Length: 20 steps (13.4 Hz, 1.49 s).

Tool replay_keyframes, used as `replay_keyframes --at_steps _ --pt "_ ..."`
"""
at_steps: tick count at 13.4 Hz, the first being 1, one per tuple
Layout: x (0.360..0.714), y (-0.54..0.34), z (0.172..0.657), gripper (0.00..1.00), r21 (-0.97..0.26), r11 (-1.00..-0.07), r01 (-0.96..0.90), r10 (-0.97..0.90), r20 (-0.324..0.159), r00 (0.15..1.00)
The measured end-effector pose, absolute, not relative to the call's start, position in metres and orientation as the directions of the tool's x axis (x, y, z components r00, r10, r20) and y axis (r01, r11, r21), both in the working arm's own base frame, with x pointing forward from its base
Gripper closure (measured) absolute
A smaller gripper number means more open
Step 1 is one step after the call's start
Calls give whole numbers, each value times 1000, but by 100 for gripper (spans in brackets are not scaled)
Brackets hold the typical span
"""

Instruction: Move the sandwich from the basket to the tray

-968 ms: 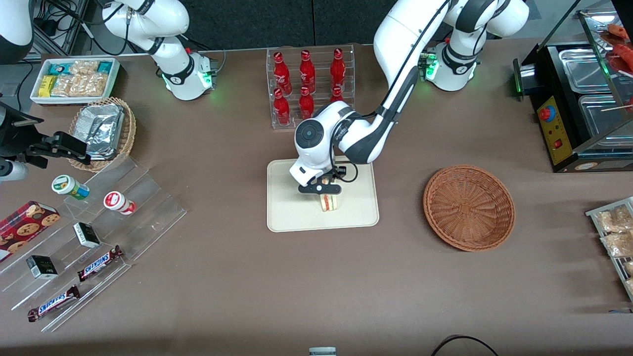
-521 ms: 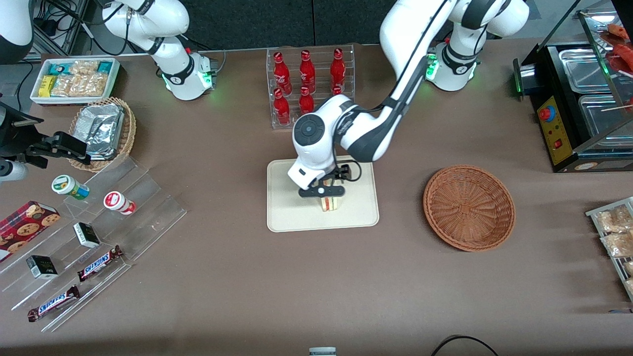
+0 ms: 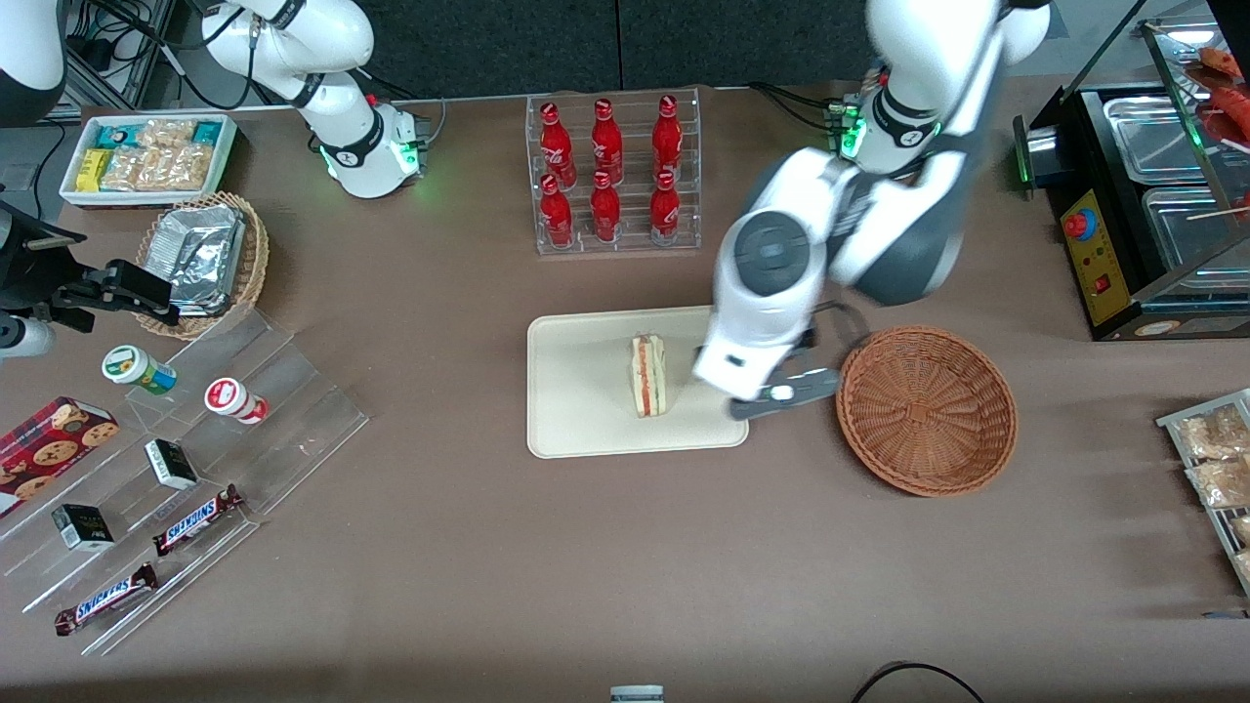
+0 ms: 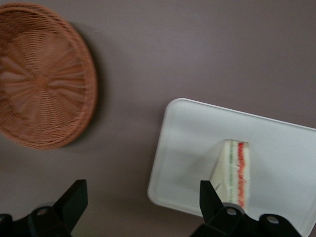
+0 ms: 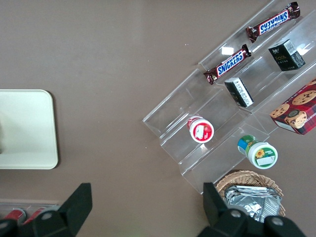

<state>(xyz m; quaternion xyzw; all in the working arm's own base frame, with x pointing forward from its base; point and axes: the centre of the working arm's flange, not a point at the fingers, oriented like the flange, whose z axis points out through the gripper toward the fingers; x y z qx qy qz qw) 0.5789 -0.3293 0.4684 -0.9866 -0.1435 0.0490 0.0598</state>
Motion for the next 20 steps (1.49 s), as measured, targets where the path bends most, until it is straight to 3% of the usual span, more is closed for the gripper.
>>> replay_keyframes --at_steps 5,11,16,20 --pt "591 -195 543 0 -118 -971 209 225 -144 964" --pt "578 -70 594 0 -55 -998 37 48 -201 978" --pt "548 1 617 0 -14 -1000 5 7 -196 981" --pt "540 -26 621 0 -14 -999 -34 -31 -191 981"
